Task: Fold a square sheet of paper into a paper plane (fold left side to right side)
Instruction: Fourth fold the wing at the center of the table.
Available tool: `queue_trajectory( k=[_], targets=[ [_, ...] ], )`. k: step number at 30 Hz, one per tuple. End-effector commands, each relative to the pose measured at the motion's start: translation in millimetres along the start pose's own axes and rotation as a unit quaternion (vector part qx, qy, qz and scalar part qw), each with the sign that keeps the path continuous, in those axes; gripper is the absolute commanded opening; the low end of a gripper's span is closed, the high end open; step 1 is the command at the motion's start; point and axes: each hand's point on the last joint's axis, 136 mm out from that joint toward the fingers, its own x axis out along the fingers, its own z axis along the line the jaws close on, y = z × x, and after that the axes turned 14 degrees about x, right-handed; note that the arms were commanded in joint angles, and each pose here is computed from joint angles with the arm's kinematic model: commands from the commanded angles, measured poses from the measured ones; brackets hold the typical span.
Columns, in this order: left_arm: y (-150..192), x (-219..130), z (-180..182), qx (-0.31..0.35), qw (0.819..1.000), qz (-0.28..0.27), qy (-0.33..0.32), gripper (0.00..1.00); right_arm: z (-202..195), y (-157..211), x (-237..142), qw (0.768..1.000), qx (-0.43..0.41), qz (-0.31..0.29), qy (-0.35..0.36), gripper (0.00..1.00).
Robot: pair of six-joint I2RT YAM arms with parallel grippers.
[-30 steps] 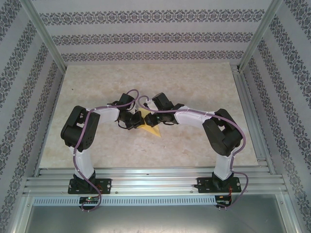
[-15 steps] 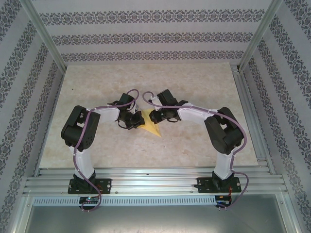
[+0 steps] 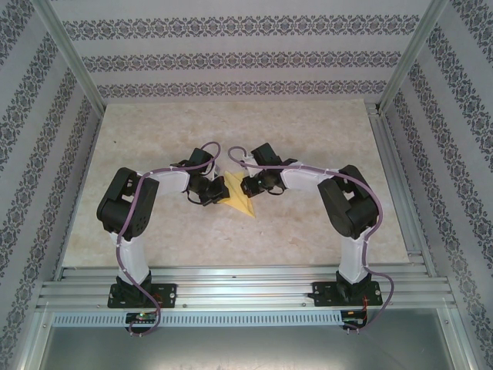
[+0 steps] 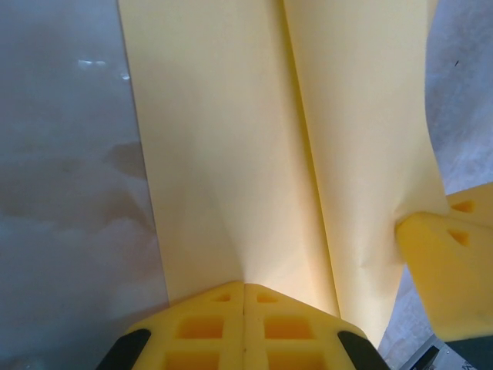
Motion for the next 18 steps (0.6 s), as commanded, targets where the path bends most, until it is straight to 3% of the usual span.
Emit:
queue_trajectory(
  k=[1, 18],
  targets=[
    [11, 10, 11, 0.001, 0.999, 0.022, -0.025, 0.0, -5, -5, 4, 1.0, 0.007, -0.006, 0.0, 0.0],
    [11, 11, 11, 0.001, 0.999, 0.025, -0.027, 0.0, -12, -4, 18, 1.0, 0.016, 0.01, -0.001, 0.0]
  ],
)
